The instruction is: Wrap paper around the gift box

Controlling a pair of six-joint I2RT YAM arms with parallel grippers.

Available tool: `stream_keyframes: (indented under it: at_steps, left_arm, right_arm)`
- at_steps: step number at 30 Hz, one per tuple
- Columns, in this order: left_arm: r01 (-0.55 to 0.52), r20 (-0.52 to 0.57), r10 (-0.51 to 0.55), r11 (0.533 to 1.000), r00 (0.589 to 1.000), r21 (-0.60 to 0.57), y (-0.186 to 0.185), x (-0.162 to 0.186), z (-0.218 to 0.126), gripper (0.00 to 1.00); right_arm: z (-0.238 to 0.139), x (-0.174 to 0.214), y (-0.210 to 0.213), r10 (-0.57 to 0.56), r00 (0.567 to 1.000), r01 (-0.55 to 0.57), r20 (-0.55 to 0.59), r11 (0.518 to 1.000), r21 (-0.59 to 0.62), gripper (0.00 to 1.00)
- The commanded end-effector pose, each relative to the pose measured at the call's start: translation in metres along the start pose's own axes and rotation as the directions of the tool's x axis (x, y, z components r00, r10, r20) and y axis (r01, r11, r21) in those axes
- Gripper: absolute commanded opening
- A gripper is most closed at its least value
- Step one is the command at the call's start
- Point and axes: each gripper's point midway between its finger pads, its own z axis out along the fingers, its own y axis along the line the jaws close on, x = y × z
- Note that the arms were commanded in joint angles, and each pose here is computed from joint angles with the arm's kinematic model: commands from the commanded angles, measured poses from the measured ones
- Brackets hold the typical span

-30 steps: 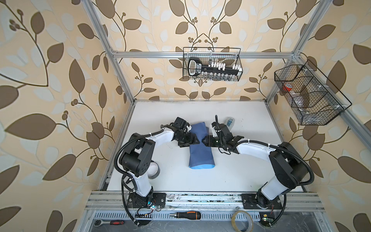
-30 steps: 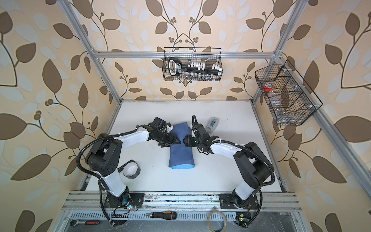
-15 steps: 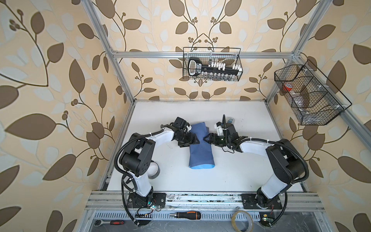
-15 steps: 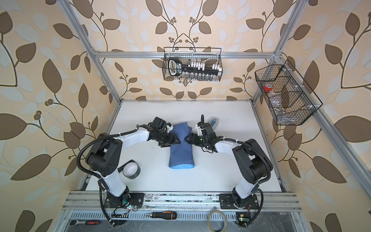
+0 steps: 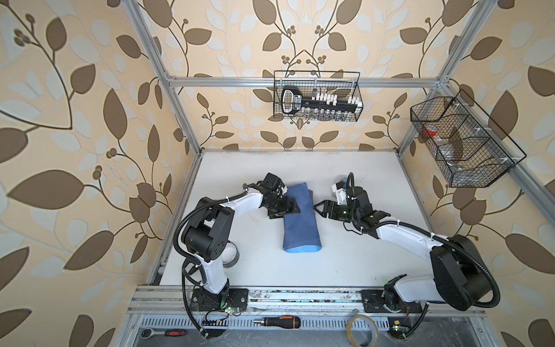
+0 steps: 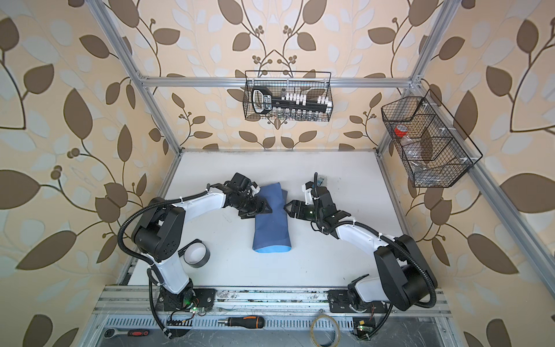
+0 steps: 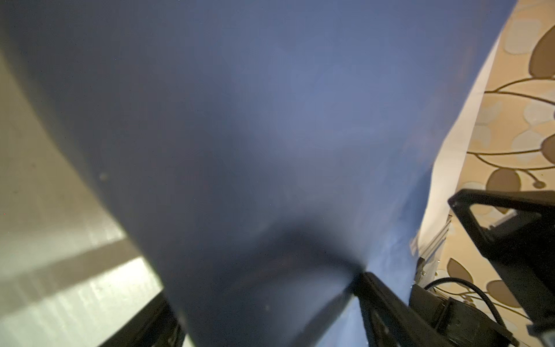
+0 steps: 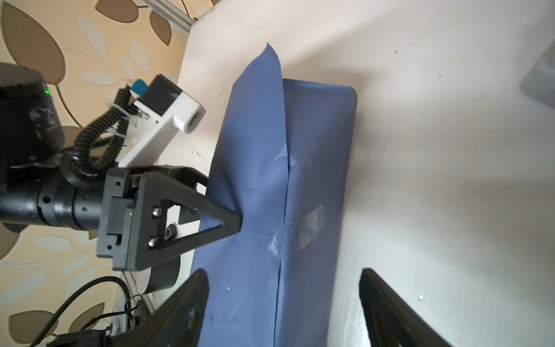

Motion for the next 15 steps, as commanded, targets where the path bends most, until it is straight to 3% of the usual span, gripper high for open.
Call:
stream_keyframes:
  at_steps: [1, 4, 6, 9, 15]
  left_arm:
    - [-0.016, 0.084, 0.021, 0.998, 0.996, -0.064, -0.007, -0.018, -0.019, 0.88]
    - [-0.037, 0.132, 0.047, 0.996, 0.990, -0.078, -0.014, -0.020, -0.041, 0.91]
    - [-0.040, 0.162, 0.054, 0.995, 0.985, -0.089, -0.013, -0.017, -0.052, 0.99]
    - [-0.020, 0.186, 0.037, 0.996, 0.982, -0.091, -0.004, -0.005, -0.061, 0.99]
    - [0.034, 0.123, -0.039, 0.998, 0.992, 0.044, -0.006, 0.017, -0.047, 0.84]
  right_arm:
    - [-0.011, 0.007, -0.007, -0.042, 0.999, 0.042, 0.008, 0.998, 0.054, 0.80]
    - [-0.017, 0.014, -0.007, -0.074, 0.997, 0.073, 0.010, 0.995, 0.071, 0.83]
    - [-0.017, 0.021, -0.005, -0.082, 0.997, 0.082, -0.002, 0.995, 0.062, 0.85]
    - [-0.008, 0.027, 0.005, -0.092, 0.995, 0.093, -0.027, 0.996, 0.018, 0.86]
    - [0.018, 0.031, 0.021, -0.062, 0.996, 0.059, -0.065, 0.997, -0.041, 0.82]
